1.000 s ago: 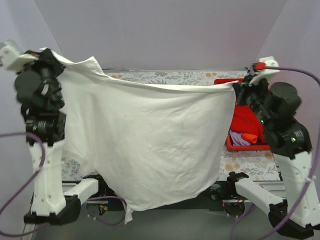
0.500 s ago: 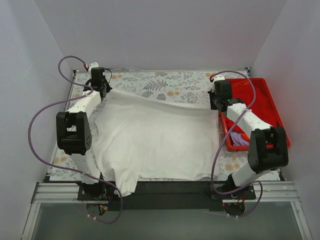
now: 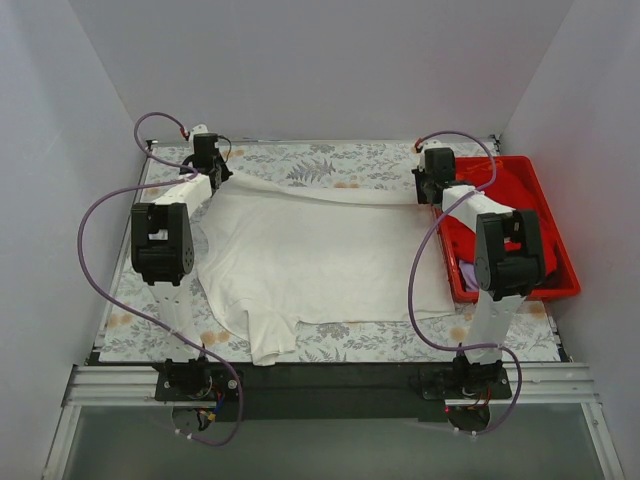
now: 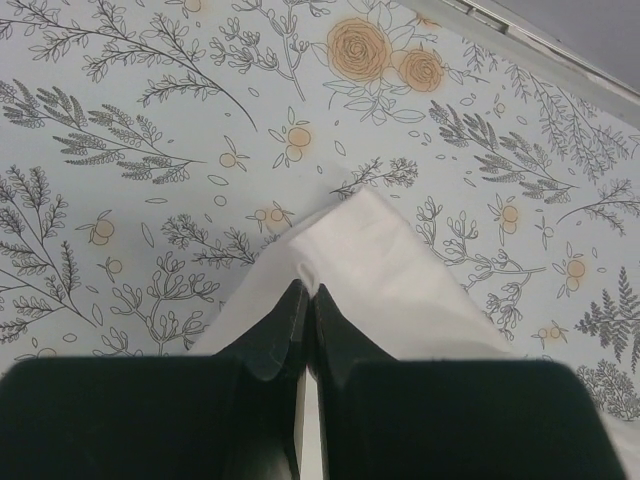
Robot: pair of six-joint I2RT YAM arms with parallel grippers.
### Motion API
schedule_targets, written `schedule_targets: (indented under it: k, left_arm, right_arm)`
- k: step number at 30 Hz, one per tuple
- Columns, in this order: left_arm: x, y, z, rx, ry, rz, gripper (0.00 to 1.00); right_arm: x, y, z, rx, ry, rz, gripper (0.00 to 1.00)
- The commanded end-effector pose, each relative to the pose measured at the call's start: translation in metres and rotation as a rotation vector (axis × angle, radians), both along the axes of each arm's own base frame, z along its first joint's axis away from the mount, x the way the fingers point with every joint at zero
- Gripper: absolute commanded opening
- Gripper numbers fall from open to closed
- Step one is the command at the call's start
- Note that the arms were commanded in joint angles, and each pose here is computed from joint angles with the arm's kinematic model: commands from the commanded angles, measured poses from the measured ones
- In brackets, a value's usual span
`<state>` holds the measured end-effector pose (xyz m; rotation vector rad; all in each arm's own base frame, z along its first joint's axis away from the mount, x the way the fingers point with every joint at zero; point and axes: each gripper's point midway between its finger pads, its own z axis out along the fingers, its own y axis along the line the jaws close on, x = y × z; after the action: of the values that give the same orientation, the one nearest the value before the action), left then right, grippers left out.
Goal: Fold and stack the t-shirts
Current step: Flatten the tshirt out, then fold the tshirt
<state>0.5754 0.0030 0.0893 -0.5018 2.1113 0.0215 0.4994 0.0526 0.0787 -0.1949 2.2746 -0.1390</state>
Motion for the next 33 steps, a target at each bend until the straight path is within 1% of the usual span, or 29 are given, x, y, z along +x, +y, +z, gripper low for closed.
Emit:
schedule_targets:
  k: [1, 3, 4, 6, 9, 10, 18, 21, 22, 27, 28, 31, 33]
  left_arm:
    - [0.007, -0.002, 0.052, -0.037, -0.110, -0.006, 0.00]
    - [-0.003, -0.005, 0.050, -0.063, -0.098, -0.006, 0.00]
    - [-0.010, -0.005, 0.060, -0.071, -0.102, 0.001, 0.00]
    - [-0.022, -0.001, 0.059, -0.082, -0.079, 0.049, 0.00]
    - [-0.044, -0.001, 0.060, -0.113, -0.045, 0.076, 0.00]
    - [-0.050, -0.002, 0.068, -0.123, -0.052, 0.075, 0.00]
    - [-0.097, 0.005, 0.056, -0.120, 0.090, 0.138, 0.00]
    - [-0.112, 0.003, 0.056, -0.136, 0.106, 0.146, 0.00]
    - [-0.121, 0.002, 0.048, -0.147, 0.127, 0.153, 0.00]
    - [-0.151, 0.000, 0.040, -0.175, 0.178, 0.172, 0.00]
    - [-0.155, -0.001, 0.044, -0.183, 0.170, 0.172, 0.00]
    - [-0.170, -0.003, 0.038, -0.201, 0.185, 0.175, 0.00]
    - [-0.181, -0.004, 0.026, -0.209, 0.220, 0.185, 0.00]
  right_arm:
    - [0.019, -0.002, 0.021, 0.001, -0.075, 0.013, 0.01]
    - [0.017, -0.003, 0.023, -0.003, -0.078, 0.013, 0.01]
    - [0.016, -0.005, 0.023, -0.005, -0.076, 0.009, 0.01]
    - [0.014, -0.008, 0.026, -0.001, -0.081, 0.004, 0.01]
    - [0.010, -0.010, 0.030, -0.004, -0.085, 0.002, 0.01]
    - [0.009, -0.011, 0.032, -0.002, -0.088, 0.000, 0.01]
    - [-0.007, -0.018, 0.024, -0.008, -0.057, -0.027, 0.01]
    - [-0.012, -0.019, 0.023, 0.000, -0.048, -0.034, 0.01]
    - [-0.017, -0.020, 0.019, -0.002, -0.032, -0.035, 0.01]
    - [-0.030, -0.021, 0.013, 0.015, -0.010, -0.062, 0.01]
    - [-0.033, -0.022, 0.009, 0.012, 0.000, -0.064, 0.01]
    - [-0.035, -0.024, 0.003, 0.006, 0.014, -0.073, 0.01]
    - [-0.038, -0.024, -0.002, 0.006, 0.026, -0.077, 0.01]
